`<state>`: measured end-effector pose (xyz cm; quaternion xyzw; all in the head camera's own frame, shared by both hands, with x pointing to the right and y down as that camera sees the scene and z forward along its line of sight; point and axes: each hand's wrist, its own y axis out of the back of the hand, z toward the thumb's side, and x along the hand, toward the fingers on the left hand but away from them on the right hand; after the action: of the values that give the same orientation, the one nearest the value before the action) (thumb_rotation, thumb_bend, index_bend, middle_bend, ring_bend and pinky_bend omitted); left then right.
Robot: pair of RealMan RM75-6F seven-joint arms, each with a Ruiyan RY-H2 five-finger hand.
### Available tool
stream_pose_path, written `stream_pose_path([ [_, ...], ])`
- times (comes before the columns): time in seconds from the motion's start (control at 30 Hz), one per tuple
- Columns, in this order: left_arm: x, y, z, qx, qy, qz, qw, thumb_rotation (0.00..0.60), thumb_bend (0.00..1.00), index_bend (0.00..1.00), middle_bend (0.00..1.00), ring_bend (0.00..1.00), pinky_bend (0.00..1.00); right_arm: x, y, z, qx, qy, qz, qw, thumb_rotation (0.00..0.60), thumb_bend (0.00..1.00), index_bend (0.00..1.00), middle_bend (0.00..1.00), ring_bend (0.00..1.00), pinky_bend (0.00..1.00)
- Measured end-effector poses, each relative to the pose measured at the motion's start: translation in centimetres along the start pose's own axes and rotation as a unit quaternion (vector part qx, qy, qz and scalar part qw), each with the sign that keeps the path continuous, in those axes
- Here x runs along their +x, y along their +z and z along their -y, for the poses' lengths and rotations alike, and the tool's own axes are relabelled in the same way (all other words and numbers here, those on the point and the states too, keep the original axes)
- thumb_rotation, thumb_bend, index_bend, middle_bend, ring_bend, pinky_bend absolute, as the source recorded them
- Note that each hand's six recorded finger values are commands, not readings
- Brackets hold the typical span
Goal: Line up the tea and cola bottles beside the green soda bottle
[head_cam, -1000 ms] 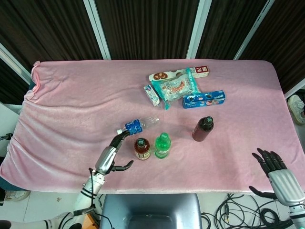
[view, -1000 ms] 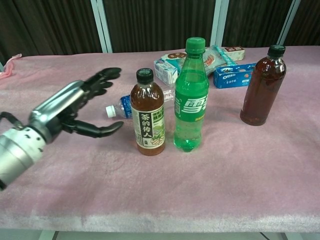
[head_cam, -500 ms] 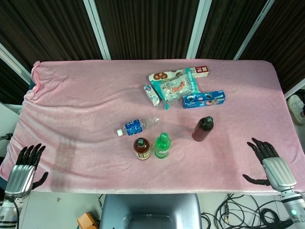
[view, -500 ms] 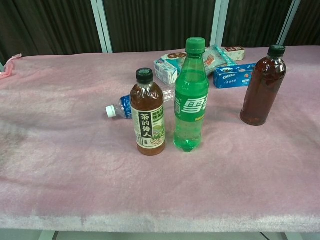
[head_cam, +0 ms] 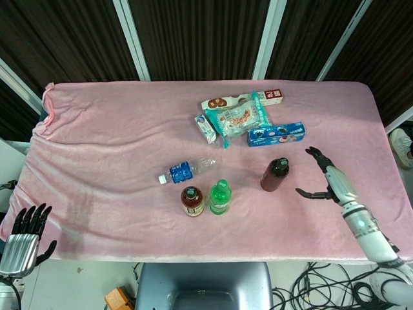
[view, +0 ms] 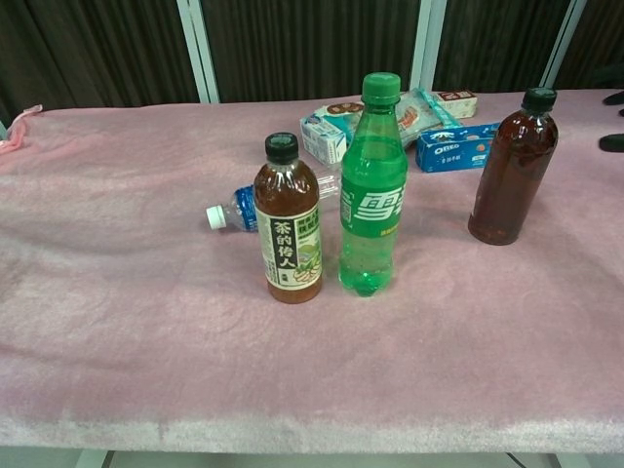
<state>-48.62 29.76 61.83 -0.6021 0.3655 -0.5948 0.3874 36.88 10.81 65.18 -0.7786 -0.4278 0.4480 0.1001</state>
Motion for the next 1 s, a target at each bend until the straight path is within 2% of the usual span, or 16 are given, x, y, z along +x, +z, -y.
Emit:
stream_pose_path([
  [0.13,-0.1,-0.3,0.1,-0.005,-0.001,-0.004,1.0000,0.600,0.31,0.00,0.04,0.00,0.00,-4.0,0.7,2.1,-0.023,0.035,0.009,0.9991,0.600,0.30,0.00,0.00,0.00,0.13],
  [0.23,-0.2,-0.4,0.2,-0.010,-0.004,-0.004,0.9999,0.600,0.31,0.00,0.04,0.00,0.00,-5.6,0.9,3.5,-0.036,0.049,0.014,0.9981,0.600,0.30,0.00,0.00,0.00,0.13],
  [0.43,-0.4,-0.3,0.3,-0.015,-0.007,-0.001,0.9999,0.600,0.31,0.00,0.04,0.00,0.00,-6.6,0.7,5.5,-0.044,0.072,0.025,0.9961,0.600,0.30,0.00,0.00,0.00,0.13],
  [0.5,-0.4,-0.4,0.3,-0.016,-0.008,-0.001,0.9998,0.600,0.31,0.00,0.04,0.00,0.00,-6.7,0.5,5.9,-0.045,0.073,0.026,0.9960,0.600,0.30,0.03,0.03,0.01,0.15],
  [0.57,-0.4,-0.4,0.3,-0.016,-0.009,-0.001,0.9998,0.600,0.31,0.00,0.04,0.00,0.00,-6.9,0.3,6.3,-0.047,0.073,0.028,0.9959,0.600,0.30,0.14,0.11,0.06,0.20],
  [0.63,-0.4,-0.4,0.4,-0.016,-0.011,-0.001,0.9998,0.600,0.31,0.00,0.04,0.00,0.00,-7.1,0.3,6.5,-0.048,0.069,0.029,0.9960,0.600,0.30,0.33,0.22,0.19,0.30],
  [0.77,-0.3,-0.3,0.6,-0.017,-0.015,0.000,0.9997,0.600,0.31,0.00,0.04,0.00,0.00,-7.5,0.5,6.6,-0.045,0.056,0.024,0.9971,0.600,0.30,0.61,0.40,0.39,0.47],
  [0.9,-0.4,-0.2,0.7,-0.017,-0.018,0.000,0.9997,0.600,0.31,0.00,0.04,0.00,0.00,-7.8,0.9,6.6,-0.039,0.033,0.018,0.9985,0.600,0.32,0.80,0.53,0.52,0.56],
  [1.0,-0.3,-0.3,0.7,-0.018,-0.020,-0.001,0.9996,0.600,0.31,0.00,0.04,0.00,0.00,-7.8,1.2,6.4,-0.037,0.014,0.011,0.9991,0.600,0.33,0.87,0.58,0.57,0.59],
])
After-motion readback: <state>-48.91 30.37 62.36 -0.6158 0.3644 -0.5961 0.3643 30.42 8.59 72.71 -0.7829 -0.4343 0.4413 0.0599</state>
